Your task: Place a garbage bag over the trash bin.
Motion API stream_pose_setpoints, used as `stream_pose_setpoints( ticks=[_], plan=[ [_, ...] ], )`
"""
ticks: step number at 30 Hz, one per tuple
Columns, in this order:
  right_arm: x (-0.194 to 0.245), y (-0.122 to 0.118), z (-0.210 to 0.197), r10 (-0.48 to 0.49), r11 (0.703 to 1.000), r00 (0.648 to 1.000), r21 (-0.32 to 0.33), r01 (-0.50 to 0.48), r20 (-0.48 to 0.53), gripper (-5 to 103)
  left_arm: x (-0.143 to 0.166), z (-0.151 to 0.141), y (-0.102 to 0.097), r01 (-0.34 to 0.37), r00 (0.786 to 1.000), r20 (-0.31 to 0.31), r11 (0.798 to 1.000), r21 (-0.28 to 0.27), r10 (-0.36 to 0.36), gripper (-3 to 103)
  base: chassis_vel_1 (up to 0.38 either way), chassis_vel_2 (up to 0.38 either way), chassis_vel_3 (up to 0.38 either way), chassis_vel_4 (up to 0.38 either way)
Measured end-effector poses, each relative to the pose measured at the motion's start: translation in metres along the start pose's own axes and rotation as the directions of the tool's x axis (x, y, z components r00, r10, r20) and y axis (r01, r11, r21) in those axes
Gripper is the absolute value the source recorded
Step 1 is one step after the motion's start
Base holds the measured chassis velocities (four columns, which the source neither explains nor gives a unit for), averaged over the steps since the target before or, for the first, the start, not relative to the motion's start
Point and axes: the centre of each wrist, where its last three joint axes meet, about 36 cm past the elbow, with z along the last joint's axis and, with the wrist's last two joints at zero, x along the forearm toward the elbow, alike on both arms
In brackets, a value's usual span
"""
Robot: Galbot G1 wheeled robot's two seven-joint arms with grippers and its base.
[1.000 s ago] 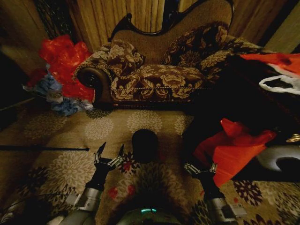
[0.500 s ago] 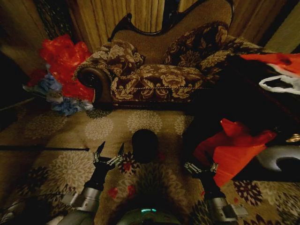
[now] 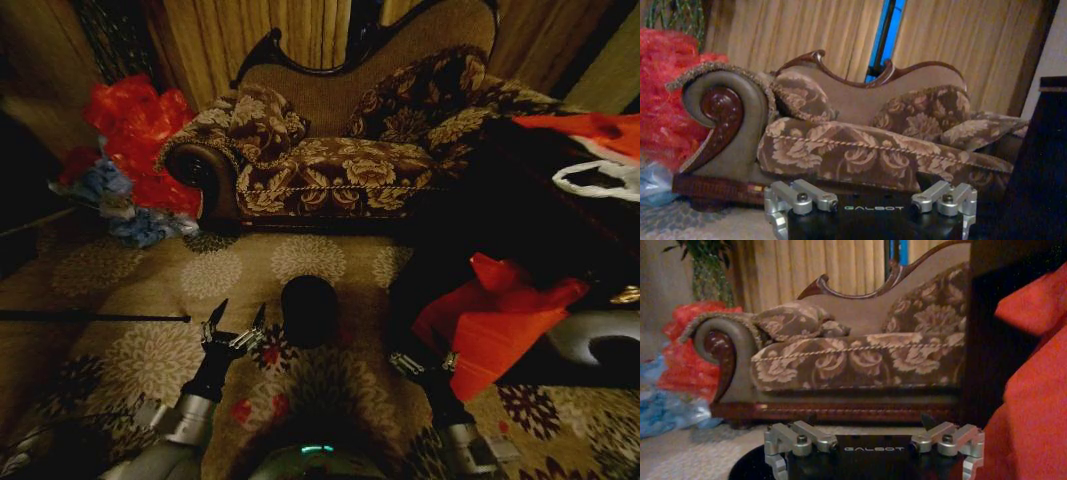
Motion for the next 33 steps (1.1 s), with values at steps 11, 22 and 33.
stream_pose_setpoints(
  ticks=[11,22,33],
  plan=[
    [0.006,0.004,0.030,-0.001,1.000,1.000,0.003,0.002,-0.020,100,-0.068,-0.021,0.013,-0.265,0.954,-0.113,0.956,0.126,0.279,100,0.000,0.000,0.000,0.000],
    [0.013,0.001,0.069,0.051,0.999,0.999,0.018,-0.051,-0.009,100,-0.136,0.015,-0.061,-0.499,0.775,-0.196,0.772,0.395,0.601,100,0.000,0.000,0.000,0.000],
    [0.021,0.002,0.090,0.074,0.997,0.996,0.020,-0.073,-0.058,100,-0.194,0.019,-0.168,-0.551,0.594,-0.201,0.577,0.603,0.779,99,0.000,0.000,0.000,0.000]
  ],
)
